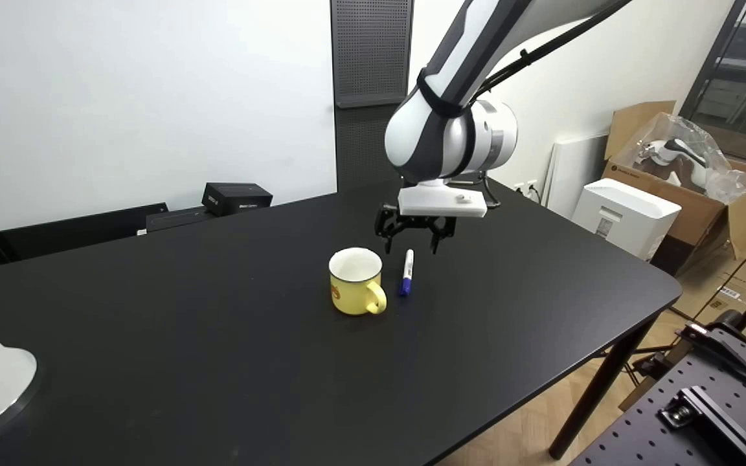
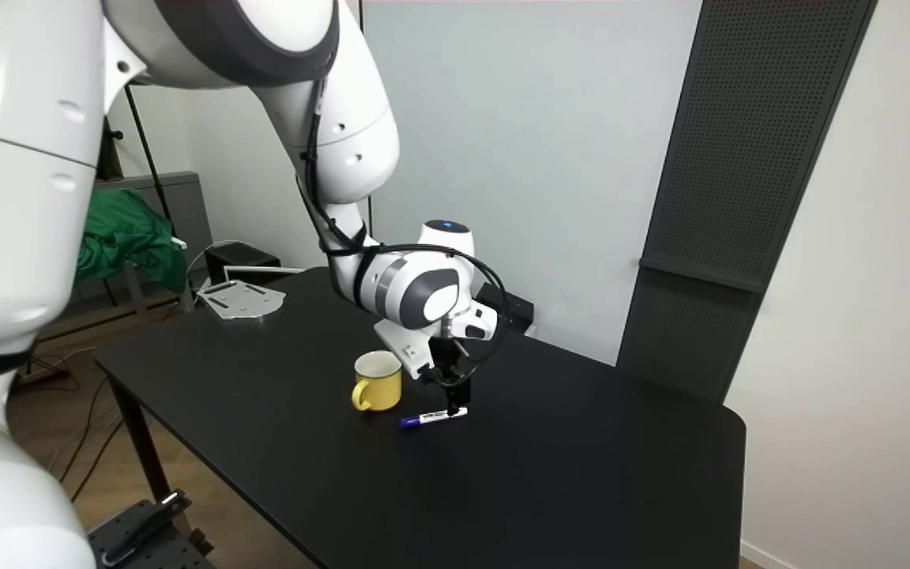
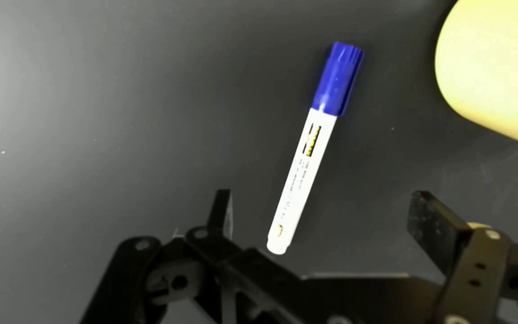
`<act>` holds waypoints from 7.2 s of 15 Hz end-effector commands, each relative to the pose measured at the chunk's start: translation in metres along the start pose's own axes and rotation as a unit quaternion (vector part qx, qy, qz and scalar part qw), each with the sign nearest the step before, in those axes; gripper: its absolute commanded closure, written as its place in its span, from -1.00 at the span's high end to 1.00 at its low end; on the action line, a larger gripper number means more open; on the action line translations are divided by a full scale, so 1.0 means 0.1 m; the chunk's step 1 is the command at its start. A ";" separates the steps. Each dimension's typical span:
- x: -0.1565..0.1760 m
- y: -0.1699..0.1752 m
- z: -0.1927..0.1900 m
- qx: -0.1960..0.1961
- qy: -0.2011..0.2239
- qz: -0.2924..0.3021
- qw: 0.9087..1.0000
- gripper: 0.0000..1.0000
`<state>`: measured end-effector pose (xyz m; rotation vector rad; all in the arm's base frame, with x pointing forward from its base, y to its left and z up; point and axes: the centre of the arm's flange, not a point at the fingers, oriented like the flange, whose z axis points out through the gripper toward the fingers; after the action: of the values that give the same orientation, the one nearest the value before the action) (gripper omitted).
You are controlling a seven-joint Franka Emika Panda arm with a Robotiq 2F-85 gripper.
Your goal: Put the blue marker in the yellow mug
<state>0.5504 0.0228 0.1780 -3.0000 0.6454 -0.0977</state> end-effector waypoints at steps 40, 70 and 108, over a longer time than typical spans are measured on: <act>-0.15 -1.10 -0.96 -0.002 0.222 -0.130 0.966 -0.91; -0.85 -1.43 -0.70 -0.012 0.239 -0.218 0.946 -0.91; -1.21 -1.04 -0.45 0.004 0.236 -0.229 0.944 0.24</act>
<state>0.4739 0.1671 0.2265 -3.0758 -0.0741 -0.8654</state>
